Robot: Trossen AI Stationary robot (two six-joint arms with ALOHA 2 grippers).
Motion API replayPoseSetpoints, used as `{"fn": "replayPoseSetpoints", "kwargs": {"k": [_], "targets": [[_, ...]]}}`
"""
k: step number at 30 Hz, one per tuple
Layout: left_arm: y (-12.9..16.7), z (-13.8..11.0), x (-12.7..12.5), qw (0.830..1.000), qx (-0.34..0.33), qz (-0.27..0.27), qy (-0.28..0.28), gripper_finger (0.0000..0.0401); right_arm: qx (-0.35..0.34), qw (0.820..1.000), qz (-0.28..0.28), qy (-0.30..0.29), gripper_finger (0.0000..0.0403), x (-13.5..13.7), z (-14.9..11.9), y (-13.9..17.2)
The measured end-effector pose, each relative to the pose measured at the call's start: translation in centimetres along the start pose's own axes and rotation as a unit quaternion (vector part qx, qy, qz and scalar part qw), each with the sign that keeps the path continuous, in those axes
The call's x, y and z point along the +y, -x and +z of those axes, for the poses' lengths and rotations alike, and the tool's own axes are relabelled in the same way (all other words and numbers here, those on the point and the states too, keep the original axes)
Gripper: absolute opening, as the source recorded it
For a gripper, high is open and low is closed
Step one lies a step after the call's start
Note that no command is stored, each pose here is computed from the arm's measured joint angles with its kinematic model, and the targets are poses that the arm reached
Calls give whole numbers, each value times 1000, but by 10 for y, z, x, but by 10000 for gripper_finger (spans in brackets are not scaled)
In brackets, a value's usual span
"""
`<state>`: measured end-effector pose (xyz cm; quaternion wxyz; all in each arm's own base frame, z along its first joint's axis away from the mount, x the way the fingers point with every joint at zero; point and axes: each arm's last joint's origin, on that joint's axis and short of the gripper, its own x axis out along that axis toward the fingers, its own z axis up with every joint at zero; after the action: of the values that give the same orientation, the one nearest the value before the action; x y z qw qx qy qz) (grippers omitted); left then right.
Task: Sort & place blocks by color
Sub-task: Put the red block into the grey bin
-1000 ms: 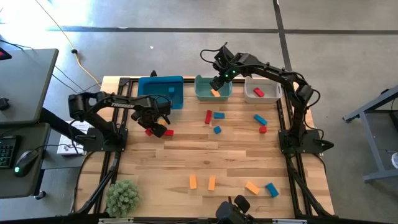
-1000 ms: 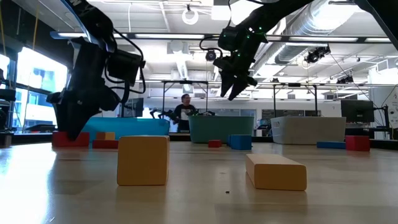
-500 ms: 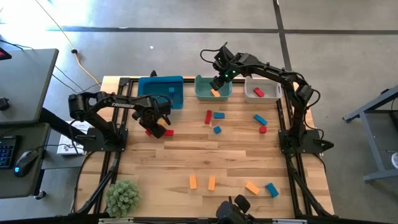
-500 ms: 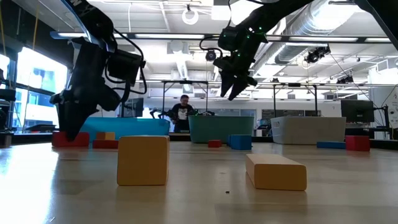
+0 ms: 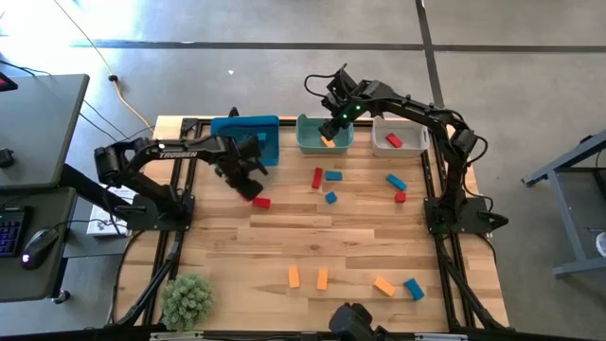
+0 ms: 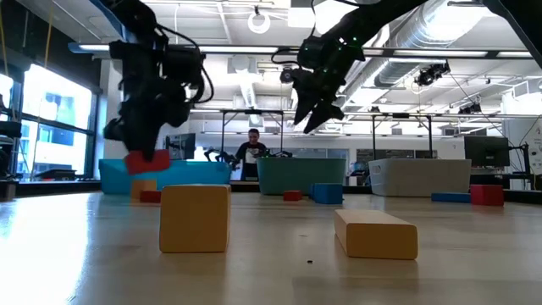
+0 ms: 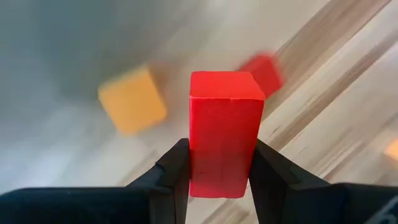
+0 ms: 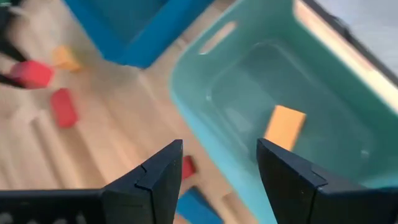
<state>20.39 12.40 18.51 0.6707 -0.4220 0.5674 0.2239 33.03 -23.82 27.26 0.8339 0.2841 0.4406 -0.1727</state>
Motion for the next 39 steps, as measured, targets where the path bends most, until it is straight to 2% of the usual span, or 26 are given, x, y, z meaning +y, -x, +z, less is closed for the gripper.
{"fn": "replayPoseSetpoints", "kwargs": {"k": [6, 12, 18, 24, 28, 31, 35, 39], "targets": [[25, 22, 5, 998, -59, -23, -15, 101, -16, 997, 71, 10, 192, 5, 4, 0], [50, 45, 10, 989, -139, -52, -23, 101, -47, 987, 150, 32, 192, 10, 12, 2], [75, 63, 14, 974, -215, -69, -32, 101, -91, 981, 161, 53, 193, 13, 21, 4], [94, 78, 14, 949, -279, -132, -60, 101, -144, 971, 173, 81, 193, 20, 31, 6], [100, 82, 16, 937, -296, -176, -63, 101, -179, 964, 186, 69, 193, 22, 39, 9], [102, 84, 19, 933, -305, -181, -63, 101, -204, 958, 194, 52, 193, 20, 45, 13], [105, 86, 23, 929, -313, -188, -64, 101, -225, 946, 229, 41, 193, 17, 51, 19], [112, 90, 23, 911, -336, -222, -91, 101, -232, 931, 277, 51, 193, 17, 55, 25]]}}
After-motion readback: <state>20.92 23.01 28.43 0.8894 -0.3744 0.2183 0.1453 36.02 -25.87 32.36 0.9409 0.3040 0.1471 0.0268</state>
